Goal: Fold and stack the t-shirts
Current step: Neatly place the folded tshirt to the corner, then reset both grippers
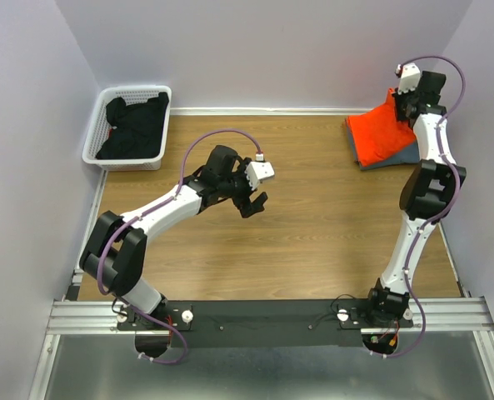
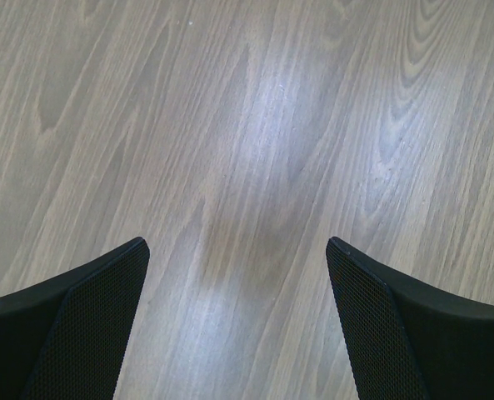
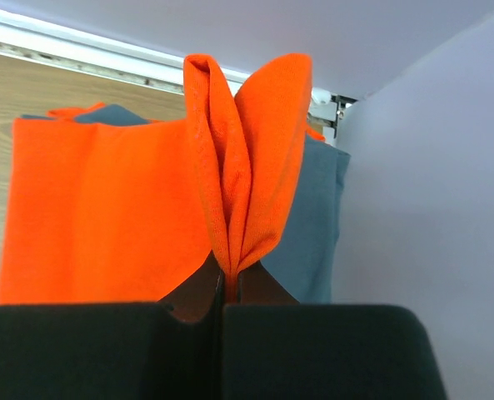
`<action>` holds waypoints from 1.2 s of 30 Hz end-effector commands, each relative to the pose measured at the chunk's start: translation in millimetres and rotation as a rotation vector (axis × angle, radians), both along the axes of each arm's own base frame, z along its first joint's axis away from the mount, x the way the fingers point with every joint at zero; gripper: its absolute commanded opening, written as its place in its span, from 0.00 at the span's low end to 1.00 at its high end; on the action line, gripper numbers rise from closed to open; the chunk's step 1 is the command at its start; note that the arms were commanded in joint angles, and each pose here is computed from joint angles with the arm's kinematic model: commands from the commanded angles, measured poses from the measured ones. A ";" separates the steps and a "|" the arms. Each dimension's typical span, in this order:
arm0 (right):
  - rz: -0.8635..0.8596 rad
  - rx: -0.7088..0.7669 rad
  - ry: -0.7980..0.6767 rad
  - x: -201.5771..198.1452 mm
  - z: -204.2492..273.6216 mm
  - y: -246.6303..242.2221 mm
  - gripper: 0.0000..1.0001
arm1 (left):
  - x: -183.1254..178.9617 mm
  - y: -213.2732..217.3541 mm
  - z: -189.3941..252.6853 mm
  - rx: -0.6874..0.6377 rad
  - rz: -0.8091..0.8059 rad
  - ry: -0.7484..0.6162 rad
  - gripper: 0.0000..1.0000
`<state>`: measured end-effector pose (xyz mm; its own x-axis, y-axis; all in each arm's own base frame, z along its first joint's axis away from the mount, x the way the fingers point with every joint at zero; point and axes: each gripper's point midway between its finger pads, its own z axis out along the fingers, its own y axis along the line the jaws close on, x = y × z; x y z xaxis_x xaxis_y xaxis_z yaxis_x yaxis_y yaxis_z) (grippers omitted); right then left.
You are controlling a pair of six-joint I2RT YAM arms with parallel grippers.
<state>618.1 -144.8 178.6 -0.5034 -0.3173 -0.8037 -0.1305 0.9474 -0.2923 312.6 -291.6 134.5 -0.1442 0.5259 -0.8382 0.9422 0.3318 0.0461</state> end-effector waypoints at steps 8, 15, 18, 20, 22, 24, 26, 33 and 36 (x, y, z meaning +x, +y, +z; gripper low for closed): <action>-0.019 -0.084 0.014 12.7 -25.7 -38.3 0.04 | -5.5 -5.1 9.9 -0.021 -0.060 0.003 0.95; -0.124 -0.125 -0.021 18.3 -11.6 -59.0 0.85 | 3.3 1.1 22.3 -0.036 -0.027 0.010 0.95; -0.134 -0.111 -0.090 20.7 23.6 -56.9 0.93 | 3.5 7.0 31.3 -0.069 -0.033 0.034 0.95; -0.103 -0.086 -0.148 18.1 56.1 -46.2 1.00 | 9.8 17.6 43.5 -0.101 -0.007 0.023 0.95; -0.079 -0.062 -0.175 13.7 73.2 -38.6 1.00 | 17.7 26.8 59.5 -0.125 0.030 -0.016 0.95; -0.059 -0.030 -0.198 3.2 92.9 -28.3 1.00 | 30.2 40.3 72.9 -0.148 0.110 -0.031 0.95; -0.044 -0.012 -0.229 -10.1 118.7 -17.7 1.00 | 48.2 56.3 91.6 -0.154 0.227 -0.068 0.95; 0.073 0.133 -0.205 -65.0 146.2 38.2 1.00 | 61.7 88.0 136.5 -0.138 0.307 -0.158 0.95; 0.107 0.194 -0.126 -97.7 144.6 67.8 1.00 | 60.0 100.1 138.2 -0.118 0.342 -0.164 0.95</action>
<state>554.4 -119.1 336.1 -0.2886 -0.2736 -0.9175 -0.0958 0.9617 -0.2567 376.6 -209.0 267.3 -0.1233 0.3520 -0.9279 0.7975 0.5915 0.1185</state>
